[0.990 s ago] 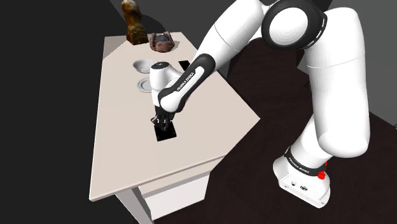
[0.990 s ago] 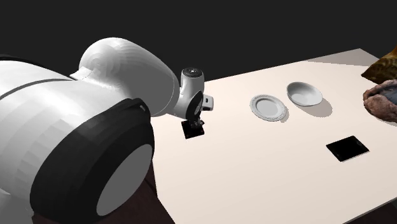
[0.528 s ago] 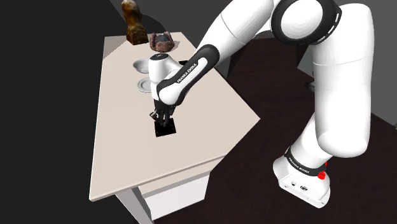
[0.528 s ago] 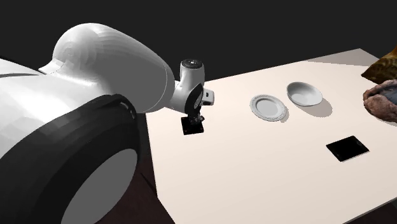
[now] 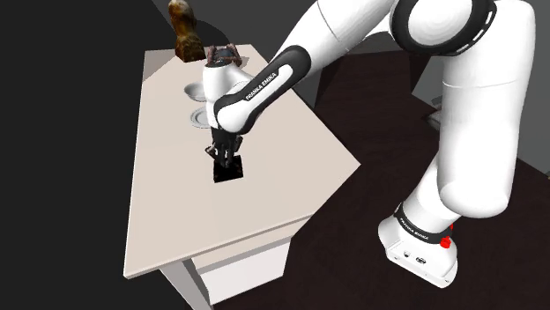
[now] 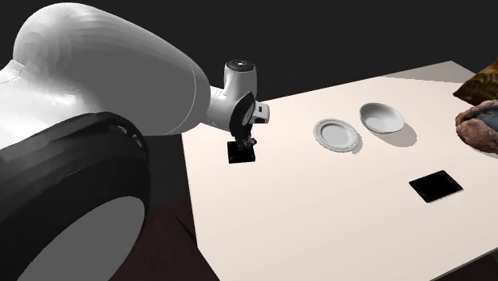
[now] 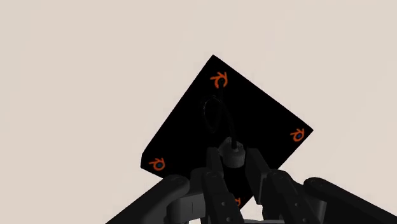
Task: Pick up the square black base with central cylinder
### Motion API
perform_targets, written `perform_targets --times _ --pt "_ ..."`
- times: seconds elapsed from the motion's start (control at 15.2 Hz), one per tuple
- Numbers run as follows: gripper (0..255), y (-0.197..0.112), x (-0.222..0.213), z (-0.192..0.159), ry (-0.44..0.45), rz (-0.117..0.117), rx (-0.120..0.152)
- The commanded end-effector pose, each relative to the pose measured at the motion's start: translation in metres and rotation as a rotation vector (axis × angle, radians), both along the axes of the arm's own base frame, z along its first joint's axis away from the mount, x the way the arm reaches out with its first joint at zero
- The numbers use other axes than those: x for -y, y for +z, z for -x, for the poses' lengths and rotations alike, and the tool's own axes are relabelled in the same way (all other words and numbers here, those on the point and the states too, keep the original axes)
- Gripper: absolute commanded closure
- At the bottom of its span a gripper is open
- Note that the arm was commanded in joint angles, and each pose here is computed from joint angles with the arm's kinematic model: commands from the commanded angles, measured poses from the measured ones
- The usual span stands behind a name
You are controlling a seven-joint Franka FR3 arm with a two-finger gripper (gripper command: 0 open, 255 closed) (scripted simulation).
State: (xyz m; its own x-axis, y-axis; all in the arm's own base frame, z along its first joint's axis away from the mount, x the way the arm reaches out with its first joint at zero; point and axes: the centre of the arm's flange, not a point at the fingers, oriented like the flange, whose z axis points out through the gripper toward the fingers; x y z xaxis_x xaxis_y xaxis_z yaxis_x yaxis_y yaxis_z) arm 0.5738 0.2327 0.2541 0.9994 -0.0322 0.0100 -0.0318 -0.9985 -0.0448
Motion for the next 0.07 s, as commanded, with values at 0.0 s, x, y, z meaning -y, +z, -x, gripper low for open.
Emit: perform_targets --times 0.0 --pt "255 0.0032 0.0002 -0.0005 0.000 0.000 0.000"
